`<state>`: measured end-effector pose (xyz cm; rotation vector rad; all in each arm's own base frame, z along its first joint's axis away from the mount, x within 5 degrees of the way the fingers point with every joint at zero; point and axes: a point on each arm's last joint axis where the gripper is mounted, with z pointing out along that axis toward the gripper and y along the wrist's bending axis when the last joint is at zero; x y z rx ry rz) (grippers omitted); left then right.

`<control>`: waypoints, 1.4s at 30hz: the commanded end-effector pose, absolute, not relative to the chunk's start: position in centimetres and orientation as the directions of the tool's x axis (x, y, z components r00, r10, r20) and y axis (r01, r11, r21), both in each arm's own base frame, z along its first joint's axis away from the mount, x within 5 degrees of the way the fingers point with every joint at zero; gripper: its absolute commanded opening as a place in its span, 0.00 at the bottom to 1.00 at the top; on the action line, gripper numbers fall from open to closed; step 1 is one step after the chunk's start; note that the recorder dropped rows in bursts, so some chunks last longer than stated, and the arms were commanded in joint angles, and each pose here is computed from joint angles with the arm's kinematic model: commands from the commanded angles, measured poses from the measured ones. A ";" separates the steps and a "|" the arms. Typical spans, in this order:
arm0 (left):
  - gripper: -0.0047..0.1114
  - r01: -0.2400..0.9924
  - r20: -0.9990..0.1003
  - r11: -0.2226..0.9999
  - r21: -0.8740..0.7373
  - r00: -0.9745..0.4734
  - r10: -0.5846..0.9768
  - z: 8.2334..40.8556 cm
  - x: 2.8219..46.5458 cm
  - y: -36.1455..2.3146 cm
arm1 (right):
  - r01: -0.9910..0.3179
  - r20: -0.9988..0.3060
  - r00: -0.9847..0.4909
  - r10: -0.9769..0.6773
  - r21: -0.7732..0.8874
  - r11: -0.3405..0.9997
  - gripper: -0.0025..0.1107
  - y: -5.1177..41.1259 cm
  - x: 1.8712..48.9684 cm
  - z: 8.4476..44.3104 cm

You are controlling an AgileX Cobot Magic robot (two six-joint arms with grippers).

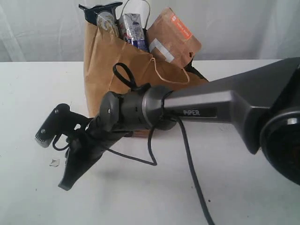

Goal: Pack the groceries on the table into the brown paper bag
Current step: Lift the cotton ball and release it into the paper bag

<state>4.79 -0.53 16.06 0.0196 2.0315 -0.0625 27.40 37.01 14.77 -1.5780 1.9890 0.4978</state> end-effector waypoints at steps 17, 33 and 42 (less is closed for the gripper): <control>0.04 0.047 -0.888 0.998 -0.042 -0.460 -0.016 15.7 4.7 -0.6 | -0.642 -0.922 -0.093 -0.376 -0.233 0.730 0.02 24.1 35.9 33.1; 0.04 0.047 -0.888 0.998 -0.042 -0.460 -0.016 15.7 4.7 -0.6 | -0.681 -0.853 -0.182 -0.490 -0.250 0.688 0.02 21.0 36.9 32.0; 0.04 0.047 -0.888 0.998 -0.042 -0.460 -0.016 15.7 4.7 -0.6 | -0.677 -0.855 -0.194 -0.480 -0.237 0.696 0.06 21.1 37.1 31.6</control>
